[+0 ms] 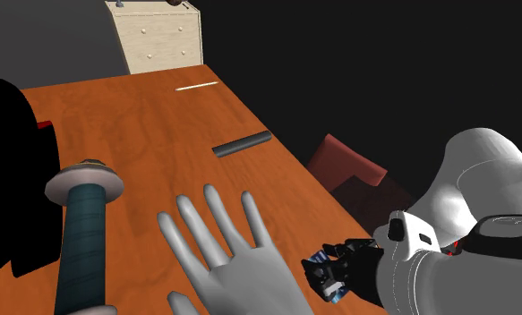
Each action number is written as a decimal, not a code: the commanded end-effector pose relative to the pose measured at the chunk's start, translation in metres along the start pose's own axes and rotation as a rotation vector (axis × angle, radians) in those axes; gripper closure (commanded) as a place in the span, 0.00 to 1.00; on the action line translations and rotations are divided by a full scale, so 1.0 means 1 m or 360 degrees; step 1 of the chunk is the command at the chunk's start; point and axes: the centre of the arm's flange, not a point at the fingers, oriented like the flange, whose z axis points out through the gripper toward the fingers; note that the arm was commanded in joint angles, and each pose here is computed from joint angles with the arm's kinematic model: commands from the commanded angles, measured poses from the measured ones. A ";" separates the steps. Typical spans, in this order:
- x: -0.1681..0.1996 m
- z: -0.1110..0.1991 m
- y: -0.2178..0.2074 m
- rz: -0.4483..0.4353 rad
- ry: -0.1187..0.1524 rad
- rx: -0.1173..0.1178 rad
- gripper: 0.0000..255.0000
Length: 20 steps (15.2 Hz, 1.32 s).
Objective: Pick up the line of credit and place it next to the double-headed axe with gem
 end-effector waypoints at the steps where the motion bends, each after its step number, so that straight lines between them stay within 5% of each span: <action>1: 0.000 0.000 0.000 0.0000 0.0000 0.0000 1.00; 2: 0.000 0.000 0.000 0.0000 0.0000 0.0000 1.00; 3: 0.000 0.000 0.000 0.0000 0.0000 0.0000 0.00; 8: 0.000 0.000 0.000 0.0000 0.0000 0.0000 0.00; 12: 0.000 -0.050 0.000 0.0000 0.0000 0.0000 0.00; 20: 0.000 -0.050 0.000 0.0000 0.0000 0.0000 0.00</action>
